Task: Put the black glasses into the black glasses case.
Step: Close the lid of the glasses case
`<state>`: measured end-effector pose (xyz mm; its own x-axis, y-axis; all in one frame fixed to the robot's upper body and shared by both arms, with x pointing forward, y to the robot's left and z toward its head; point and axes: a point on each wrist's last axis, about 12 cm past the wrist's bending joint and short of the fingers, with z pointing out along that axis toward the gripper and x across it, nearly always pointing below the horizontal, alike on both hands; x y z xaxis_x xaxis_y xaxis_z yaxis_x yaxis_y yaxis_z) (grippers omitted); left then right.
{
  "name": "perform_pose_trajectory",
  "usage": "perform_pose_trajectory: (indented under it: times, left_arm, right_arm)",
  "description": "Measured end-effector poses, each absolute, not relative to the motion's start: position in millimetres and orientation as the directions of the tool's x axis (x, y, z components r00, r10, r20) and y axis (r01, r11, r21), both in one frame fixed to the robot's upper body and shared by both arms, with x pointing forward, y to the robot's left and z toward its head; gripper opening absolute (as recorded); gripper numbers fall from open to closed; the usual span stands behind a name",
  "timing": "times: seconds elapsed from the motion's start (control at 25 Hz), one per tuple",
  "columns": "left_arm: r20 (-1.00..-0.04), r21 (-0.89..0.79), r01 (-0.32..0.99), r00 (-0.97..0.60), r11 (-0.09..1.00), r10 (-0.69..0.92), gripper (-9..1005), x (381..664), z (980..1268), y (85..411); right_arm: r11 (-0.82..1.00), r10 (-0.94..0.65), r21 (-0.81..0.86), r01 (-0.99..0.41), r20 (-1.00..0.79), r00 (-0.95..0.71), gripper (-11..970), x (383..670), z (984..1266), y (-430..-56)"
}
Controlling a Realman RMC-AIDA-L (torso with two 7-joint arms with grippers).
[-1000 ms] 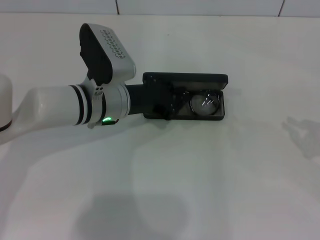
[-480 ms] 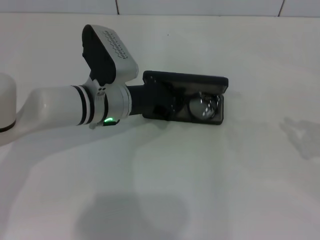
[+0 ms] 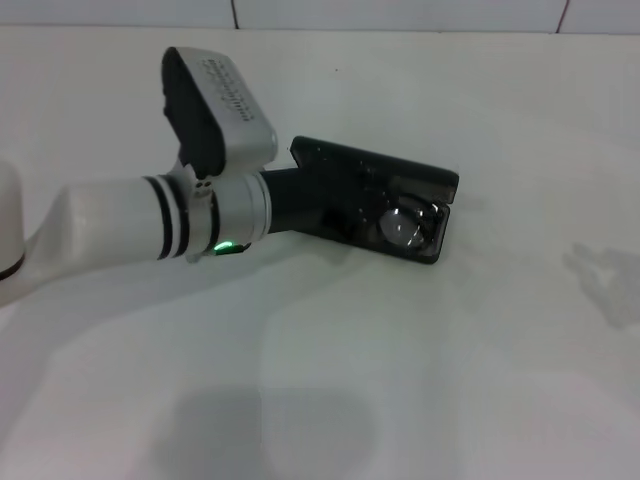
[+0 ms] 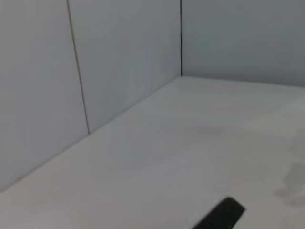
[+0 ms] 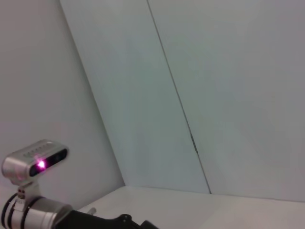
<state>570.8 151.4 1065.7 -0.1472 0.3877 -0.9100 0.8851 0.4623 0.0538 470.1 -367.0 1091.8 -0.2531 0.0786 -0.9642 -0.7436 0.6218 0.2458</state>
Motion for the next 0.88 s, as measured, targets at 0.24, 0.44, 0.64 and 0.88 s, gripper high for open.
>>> perform_pose_trajectory:
  times: [0.24,0.44,0.64,0.88]
  left_arm:
    - [-0.940,0.030,0.900,-0.123,0.434,0.319,181,555,1080,162]
    - [-0.960,0.029,0.920,-0.083,0.391,0.267,183,549,1097,169]
    - [-0.953,0.059,0.921,-0.062,0.384,0.296,184,570,1110,165]
    - [-0.920,0.044,0.934,-0.100,0.354,0.379,195,597,1115,153]
  right_arm:
    - [0.621,0.079,0.245,-0.744,-0.965,-0.252,153,467,1091,-368]
    - [0.621,0.078,0.243,-0.745,-0.965,-0.250,152,466,1091,-368]
    - [0.619,0.082,0.245,-0.746,-0.965,-0.249,153,465,1089,-367]
    - [0.612,0.094,0.257,-0.748,-0.963,-0.254,153,461,1084,-365]
